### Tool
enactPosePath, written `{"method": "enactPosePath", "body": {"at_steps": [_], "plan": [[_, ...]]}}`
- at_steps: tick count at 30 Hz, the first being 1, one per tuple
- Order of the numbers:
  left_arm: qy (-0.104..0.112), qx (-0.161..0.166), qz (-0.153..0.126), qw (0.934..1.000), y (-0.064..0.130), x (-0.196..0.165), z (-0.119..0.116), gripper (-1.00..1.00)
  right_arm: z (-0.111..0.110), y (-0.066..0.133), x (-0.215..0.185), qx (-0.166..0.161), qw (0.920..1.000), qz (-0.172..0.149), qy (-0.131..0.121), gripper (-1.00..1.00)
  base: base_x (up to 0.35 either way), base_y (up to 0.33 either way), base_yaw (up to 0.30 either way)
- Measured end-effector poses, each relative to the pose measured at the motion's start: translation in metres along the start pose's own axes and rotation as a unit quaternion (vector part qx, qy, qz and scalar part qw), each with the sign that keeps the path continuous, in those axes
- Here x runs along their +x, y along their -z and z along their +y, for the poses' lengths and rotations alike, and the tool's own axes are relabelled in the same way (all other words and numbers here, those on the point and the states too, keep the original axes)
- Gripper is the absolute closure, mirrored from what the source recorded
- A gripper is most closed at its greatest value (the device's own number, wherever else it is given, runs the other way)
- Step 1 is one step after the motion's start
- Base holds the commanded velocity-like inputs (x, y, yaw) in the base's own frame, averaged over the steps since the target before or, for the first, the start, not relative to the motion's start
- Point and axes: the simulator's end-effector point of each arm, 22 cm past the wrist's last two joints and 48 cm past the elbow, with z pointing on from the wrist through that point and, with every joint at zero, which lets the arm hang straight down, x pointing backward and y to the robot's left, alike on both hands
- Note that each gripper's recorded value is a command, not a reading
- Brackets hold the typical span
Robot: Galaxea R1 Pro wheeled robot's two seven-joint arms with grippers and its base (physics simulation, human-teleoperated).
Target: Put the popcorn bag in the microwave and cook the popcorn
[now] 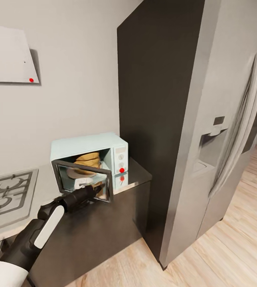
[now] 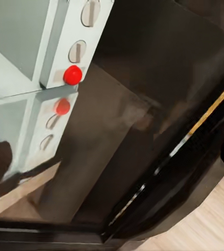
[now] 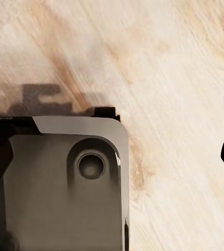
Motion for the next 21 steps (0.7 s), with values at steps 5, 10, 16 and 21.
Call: {"method": "enactPosePath", "body": {"at_steps": [5, 10, 16, 21], "plan": [[0.000, 0.002, 0.000, 1.0000, 0.000, 0.000, -0.001, -1.00, 0.001, 0.000, 0.000, 0.000, 1.0000, 0.000, 0.000, -1.00, 0.224, 0.000, 0.000], [0.005, 0.008, 0.001, 1.0000, -0.006, 0.004, -0.012, -1.00, 0.000, 0.000, 0.000, 0.000, 1.0000, 0.000, 0.000, -1.00, 0.224, 0.000, 0.000], [-0.026, 0.000, 0.008, 0.9996, -0.015, 0.013, -0.022, -1.00, 0.000, 0.000, 0.000, 0.000, 1.0000, 0.001, 0.000, -1.00, 0.224, 0.000, 0.000], [-0.027, 0.000, 0.008, 0.9996, -0.015, 0.012, -0.022, -1.00, 0.001, 0.000, 0.000, 0.000, 1.0000, 0.001, 0.000, -1.00, 0.224, 0.000, 0.000]]}}
